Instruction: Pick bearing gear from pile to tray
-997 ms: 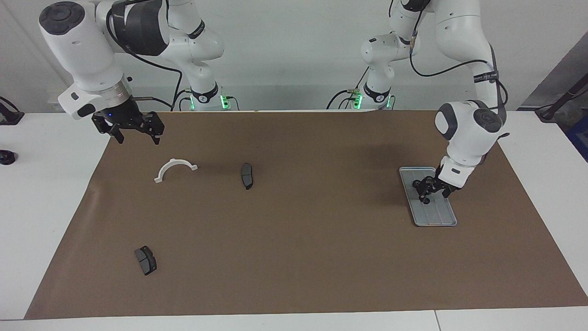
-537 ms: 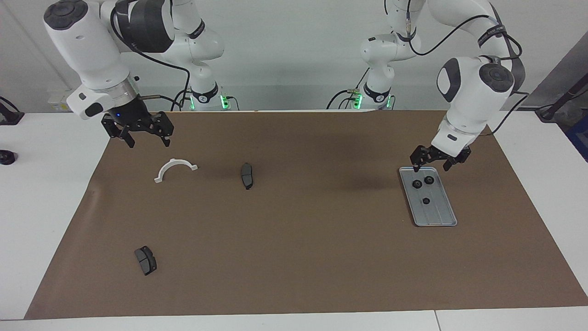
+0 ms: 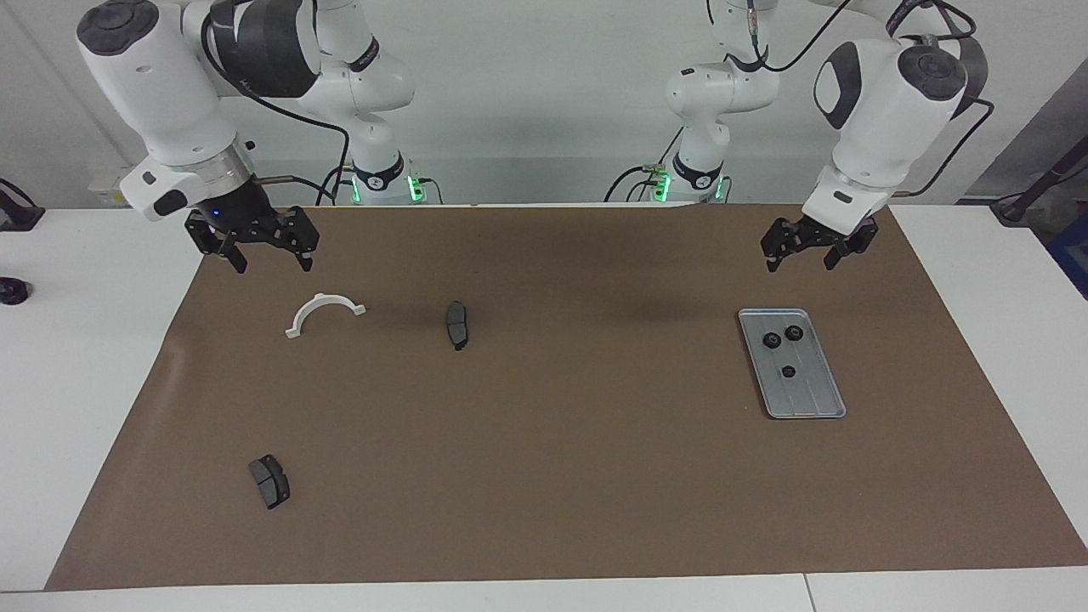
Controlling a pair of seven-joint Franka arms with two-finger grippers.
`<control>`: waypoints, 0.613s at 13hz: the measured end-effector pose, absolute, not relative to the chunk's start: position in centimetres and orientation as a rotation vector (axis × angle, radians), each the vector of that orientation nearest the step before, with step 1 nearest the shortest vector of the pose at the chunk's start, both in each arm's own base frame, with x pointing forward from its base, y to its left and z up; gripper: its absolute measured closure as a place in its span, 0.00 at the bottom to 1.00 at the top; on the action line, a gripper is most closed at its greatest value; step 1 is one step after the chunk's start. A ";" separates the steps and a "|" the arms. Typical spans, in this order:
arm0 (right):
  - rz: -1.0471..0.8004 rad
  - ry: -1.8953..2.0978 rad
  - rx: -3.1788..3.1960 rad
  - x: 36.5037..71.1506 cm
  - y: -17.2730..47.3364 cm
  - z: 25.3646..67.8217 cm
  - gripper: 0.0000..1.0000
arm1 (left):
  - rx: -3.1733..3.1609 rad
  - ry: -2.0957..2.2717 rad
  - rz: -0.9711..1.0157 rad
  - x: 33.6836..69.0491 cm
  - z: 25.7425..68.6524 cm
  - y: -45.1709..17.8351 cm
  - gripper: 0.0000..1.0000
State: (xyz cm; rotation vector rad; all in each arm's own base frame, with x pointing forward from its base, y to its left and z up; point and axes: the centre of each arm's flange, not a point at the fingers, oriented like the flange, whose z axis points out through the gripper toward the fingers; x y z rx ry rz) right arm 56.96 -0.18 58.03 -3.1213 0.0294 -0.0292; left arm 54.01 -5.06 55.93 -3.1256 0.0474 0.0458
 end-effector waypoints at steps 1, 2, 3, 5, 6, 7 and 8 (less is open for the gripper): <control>-0.029 0.029 -3.121 57.0 -0.2 58.0 0.00 | -3.128 0.036 0.041 53.8 57.4 -4.7 0.00; -0.029 0.029 -3.121 57.0 -0.2 58.0 0.00 | -3.130 0.031 0.028 53.8 58.8 -4.6 0.00; -0.029 0.028 -3.121 57.0 -0.1 58.0 0.00 | -3.137 0.031 0.018 53.7 60.1 -4.7 0.00; -0.029 0.026 -3.121 57.0 -0.1 58.0 0.00 | -3.155 0.029 0.016 53.4 61.8 -4.8 0.00; -0.029 0.026 -3.121 57.0 -0.1 58.0 0.00 | -3.159 0.019 0.022 53.4 62.1 -4.4 0.00; -0.029 0.026 -3.121 57.0 -0.1 58.0 0.00 | -3.163 0.009 0.021 53.4 62.3 -3.9 0.00; -0.029 0.026 -3.121 57.0 -0.1 58.0 0.00 | -3.166 0.003 0.017 53.4 62.5 -3.4 0.00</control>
